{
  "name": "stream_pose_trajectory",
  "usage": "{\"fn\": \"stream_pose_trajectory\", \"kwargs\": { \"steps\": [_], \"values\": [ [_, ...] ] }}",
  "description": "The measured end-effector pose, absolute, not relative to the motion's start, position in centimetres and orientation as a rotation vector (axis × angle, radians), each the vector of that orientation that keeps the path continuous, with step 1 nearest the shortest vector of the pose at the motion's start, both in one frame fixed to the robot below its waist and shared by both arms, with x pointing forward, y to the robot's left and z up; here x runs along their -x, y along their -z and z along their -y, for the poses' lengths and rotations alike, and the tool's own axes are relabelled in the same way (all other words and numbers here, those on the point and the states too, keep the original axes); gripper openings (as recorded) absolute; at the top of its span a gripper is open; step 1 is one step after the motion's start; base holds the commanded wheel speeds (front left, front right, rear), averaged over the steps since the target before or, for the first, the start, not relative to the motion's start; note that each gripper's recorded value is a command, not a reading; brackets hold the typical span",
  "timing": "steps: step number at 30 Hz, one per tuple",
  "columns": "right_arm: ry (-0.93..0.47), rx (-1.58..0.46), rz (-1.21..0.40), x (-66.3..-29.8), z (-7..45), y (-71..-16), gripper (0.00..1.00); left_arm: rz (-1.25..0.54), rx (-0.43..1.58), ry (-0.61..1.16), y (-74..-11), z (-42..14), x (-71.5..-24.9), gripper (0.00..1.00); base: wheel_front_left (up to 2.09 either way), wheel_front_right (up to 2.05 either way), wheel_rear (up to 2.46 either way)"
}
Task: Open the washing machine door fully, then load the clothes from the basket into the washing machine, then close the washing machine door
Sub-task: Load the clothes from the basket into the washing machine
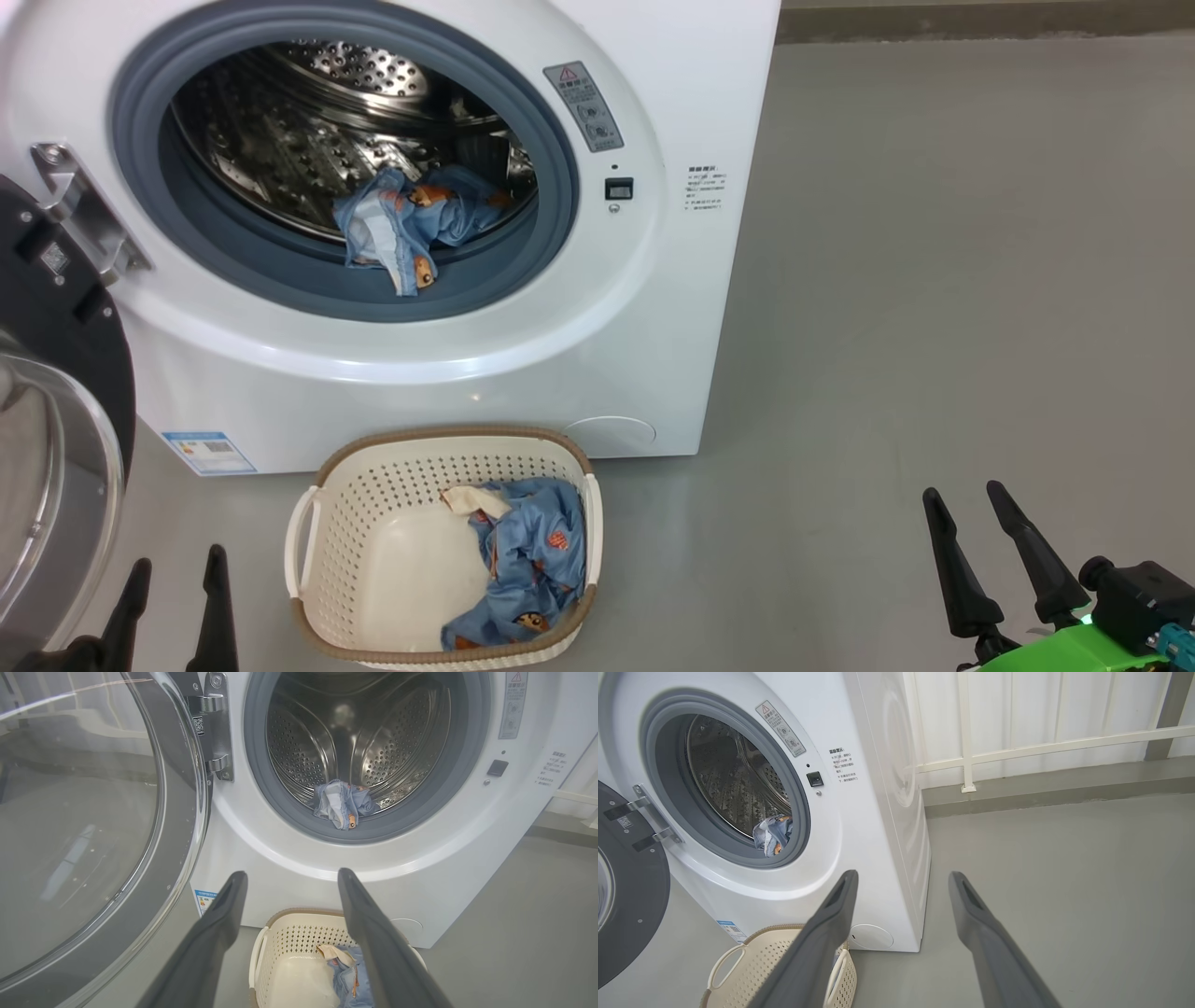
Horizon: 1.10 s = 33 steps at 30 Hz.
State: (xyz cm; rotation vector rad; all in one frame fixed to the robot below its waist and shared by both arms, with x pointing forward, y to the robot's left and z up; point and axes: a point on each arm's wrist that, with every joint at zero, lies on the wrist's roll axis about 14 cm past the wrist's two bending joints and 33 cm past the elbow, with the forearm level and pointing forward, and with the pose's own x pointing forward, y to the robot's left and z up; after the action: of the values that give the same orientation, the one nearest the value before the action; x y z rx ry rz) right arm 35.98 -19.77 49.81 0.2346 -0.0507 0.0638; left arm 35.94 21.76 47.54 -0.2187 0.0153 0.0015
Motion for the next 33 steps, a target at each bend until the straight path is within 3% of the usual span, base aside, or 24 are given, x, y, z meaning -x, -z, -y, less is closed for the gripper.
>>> {"fn": "stream_pose_trajectory", "kwargs": {
  "steps": [11,19,33],
  "values": [
    [-0.049,-0.239,0.040,-35.9,20.1,-49.4,1.00,-0.033,0.227,0.020,-47.0,-20.8,-36.2,1.00,0.00,0.00,0.00],
    [-0.038,-0.262,0.016,-36.5,19.7,-48.5,1.00,-0.158,0.272,0.067,-43.2,-18.4,-36.4,1.00,0.00,0.00,0.00],
    [-0.027,-0.285,0.008,-41.6,18.8,-47.1,1.00,-0.311,0.304,0.225,-38.3,-13.7,-42.3,1.00,0.00,0.00,0.00]
  ]
}}
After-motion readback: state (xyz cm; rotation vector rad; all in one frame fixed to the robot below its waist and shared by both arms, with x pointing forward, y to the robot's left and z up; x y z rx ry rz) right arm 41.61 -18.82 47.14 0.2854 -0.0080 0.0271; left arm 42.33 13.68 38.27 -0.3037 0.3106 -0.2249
